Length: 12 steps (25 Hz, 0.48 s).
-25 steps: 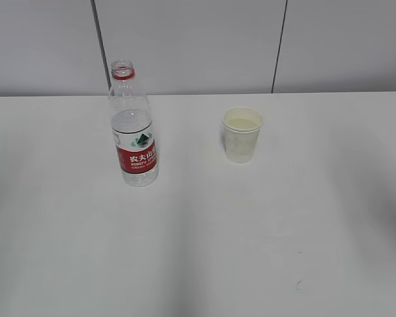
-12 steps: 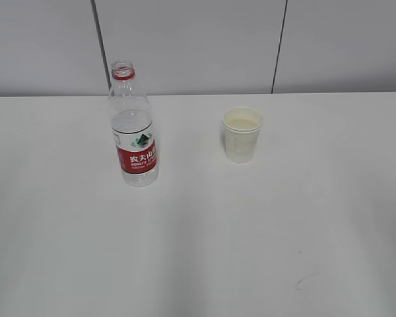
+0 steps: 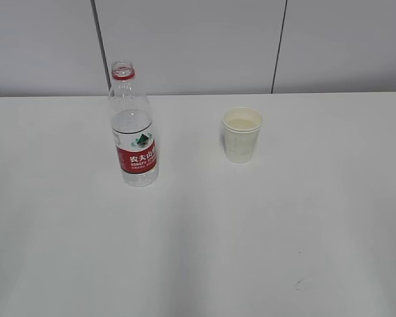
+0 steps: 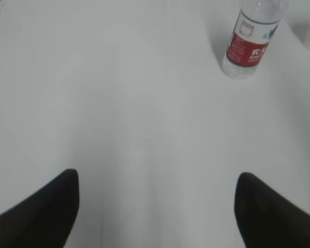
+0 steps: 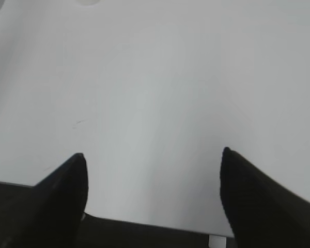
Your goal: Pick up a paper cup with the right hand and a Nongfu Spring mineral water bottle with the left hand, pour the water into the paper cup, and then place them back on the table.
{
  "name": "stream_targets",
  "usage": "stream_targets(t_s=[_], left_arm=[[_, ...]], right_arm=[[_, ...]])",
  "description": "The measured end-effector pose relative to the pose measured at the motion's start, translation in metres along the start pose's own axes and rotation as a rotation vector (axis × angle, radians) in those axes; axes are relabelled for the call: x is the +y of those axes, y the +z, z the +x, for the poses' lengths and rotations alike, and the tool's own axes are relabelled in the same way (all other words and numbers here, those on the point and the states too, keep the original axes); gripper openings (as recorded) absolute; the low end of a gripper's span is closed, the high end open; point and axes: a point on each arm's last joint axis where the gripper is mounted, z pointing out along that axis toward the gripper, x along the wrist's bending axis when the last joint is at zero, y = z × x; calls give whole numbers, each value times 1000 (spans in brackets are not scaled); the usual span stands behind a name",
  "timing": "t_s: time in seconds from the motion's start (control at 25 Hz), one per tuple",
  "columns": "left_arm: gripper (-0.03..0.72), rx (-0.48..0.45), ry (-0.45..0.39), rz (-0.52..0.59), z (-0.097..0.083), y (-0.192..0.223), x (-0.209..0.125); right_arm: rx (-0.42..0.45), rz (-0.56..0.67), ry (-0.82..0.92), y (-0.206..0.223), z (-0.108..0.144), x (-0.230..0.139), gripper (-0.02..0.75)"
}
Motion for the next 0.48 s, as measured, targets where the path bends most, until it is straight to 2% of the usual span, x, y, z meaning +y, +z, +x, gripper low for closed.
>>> stream_targets(t_s=[0.24, 0.48], left_arm=[[563, 4, 1, -167, 0, -23, -12], [563, 3, 1, -164, 0, -23, -12]], right_arm=[[-7, -139, -9, -17, 3, -11, 590], [-12, -253, -3, -24, 3, -14, 589]])
